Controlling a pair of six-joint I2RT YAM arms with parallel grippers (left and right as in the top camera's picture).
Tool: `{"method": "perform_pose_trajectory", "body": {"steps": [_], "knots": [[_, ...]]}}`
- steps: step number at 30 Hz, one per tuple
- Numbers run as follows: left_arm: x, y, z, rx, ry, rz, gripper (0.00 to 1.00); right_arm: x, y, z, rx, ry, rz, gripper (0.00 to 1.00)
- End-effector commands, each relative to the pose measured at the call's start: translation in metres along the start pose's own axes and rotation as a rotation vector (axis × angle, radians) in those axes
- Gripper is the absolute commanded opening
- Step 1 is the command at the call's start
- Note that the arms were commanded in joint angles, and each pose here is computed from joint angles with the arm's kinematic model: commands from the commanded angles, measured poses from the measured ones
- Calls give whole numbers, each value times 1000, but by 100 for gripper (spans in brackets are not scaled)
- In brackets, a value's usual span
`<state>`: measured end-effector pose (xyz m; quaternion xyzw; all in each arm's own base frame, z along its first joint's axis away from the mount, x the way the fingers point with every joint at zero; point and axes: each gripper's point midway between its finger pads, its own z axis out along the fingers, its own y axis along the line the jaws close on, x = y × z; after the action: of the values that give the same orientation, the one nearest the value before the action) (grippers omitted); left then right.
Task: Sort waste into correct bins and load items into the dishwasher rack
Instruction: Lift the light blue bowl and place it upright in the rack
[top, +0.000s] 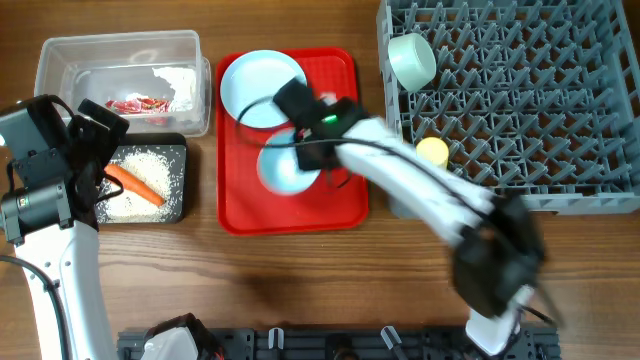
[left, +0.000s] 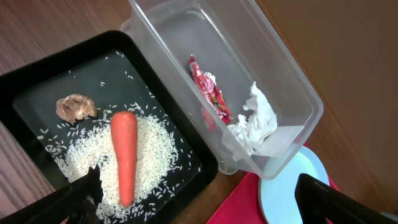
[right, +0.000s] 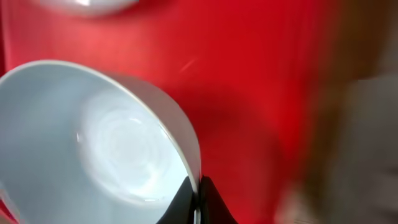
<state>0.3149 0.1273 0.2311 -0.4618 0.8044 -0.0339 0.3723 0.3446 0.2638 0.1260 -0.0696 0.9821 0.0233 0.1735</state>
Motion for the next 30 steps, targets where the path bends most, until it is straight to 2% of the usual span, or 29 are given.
{"method": "perform_pose_trajectory", "body": {"steps": [1, 3, 6, 8, 10, 17, 23, 30], "knots": [[0, -4, -3, 17, 1, 18, 100, -59, -83, -112, 242, -392, 124, 4], [0, -4, -3, 17, 1, 17, 100, -65, -116, -147, 352, -498, 174, 4], [0, -4, -3, 17, 1, 18, 100, -65, -157, -178, 566, -578, 199, 4], [0, -4, -3, 17, 1, 18, 100, -60, -180, -188, 740, -586, 173, 4], [0, -4, -3, 17, 1, 18, 100, -57, -189, -187, 834, -567, 131, 4], [0, -4, -3, 17, 1, 17, 100, -53, -209, -151, 1046, -435, -43, 4], [0, -4, -3, 18, 1, 17, 100, -58, -214, -102, 1126, -239, -270, 4], [0, -4, -3, 17, 1, 18, 100, -68, -212, -71, 1199, -149, -405, 4]]}}
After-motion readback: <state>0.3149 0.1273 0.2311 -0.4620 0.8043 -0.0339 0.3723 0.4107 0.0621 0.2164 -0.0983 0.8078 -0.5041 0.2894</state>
